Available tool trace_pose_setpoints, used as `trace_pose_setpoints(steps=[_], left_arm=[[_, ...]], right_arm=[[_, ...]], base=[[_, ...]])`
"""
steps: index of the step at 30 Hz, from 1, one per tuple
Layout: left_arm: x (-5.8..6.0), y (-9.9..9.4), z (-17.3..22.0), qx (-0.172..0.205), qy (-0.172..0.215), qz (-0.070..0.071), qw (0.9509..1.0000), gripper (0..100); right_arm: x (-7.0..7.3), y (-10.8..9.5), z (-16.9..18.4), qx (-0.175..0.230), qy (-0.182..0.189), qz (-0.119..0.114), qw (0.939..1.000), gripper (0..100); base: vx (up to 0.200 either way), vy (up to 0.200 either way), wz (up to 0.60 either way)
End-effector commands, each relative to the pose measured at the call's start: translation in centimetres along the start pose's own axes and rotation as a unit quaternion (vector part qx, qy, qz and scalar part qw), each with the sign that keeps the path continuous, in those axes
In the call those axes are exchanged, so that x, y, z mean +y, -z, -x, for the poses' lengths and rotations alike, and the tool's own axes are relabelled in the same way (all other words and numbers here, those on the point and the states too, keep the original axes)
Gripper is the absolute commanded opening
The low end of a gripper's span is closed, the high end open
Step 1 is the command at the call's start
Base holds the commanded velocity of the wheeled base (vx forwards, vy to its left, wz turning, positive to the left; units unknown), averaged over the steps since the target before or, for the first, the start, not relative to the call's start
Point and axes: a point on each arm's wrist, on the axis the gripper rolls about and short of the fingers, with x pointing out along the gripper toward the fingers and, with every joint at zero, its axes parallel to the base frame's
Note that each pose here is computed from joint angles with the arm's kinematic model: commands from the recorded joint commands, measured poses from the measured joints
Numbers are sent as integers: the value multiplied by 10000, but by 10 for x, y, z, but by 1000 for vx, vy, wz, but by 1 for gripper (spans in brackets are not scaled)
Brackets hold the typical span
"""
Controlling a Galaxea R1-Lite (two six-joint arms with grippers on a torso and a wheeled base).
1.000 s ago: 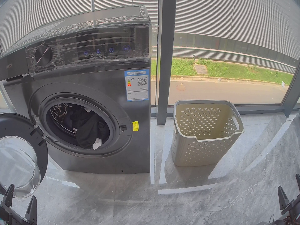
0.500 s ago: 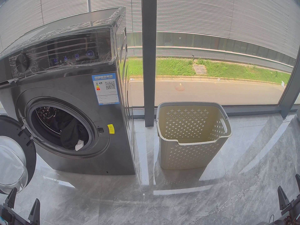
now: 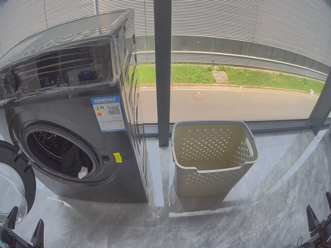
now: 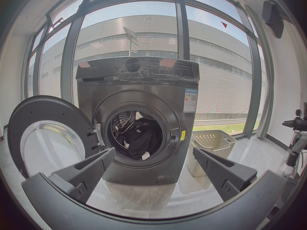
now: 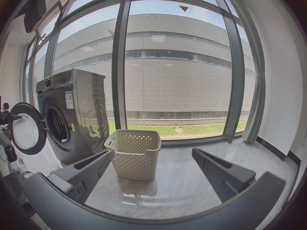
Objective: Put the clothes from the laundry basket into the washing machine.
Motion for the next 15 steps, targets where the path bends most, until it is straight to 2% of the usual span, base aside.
trace_pose_setpoints(steps=[1,15], left_arm=[[0,0,1,-73,1,2,10000,100],[0,0,1,-73,9,2,10000,100]], right_arm=[[0,4,0,-4,-1,1,10000,100],[0,4,0,-4,-1,1,10000,100]], base=[[200,0,0],[200,0,0]])
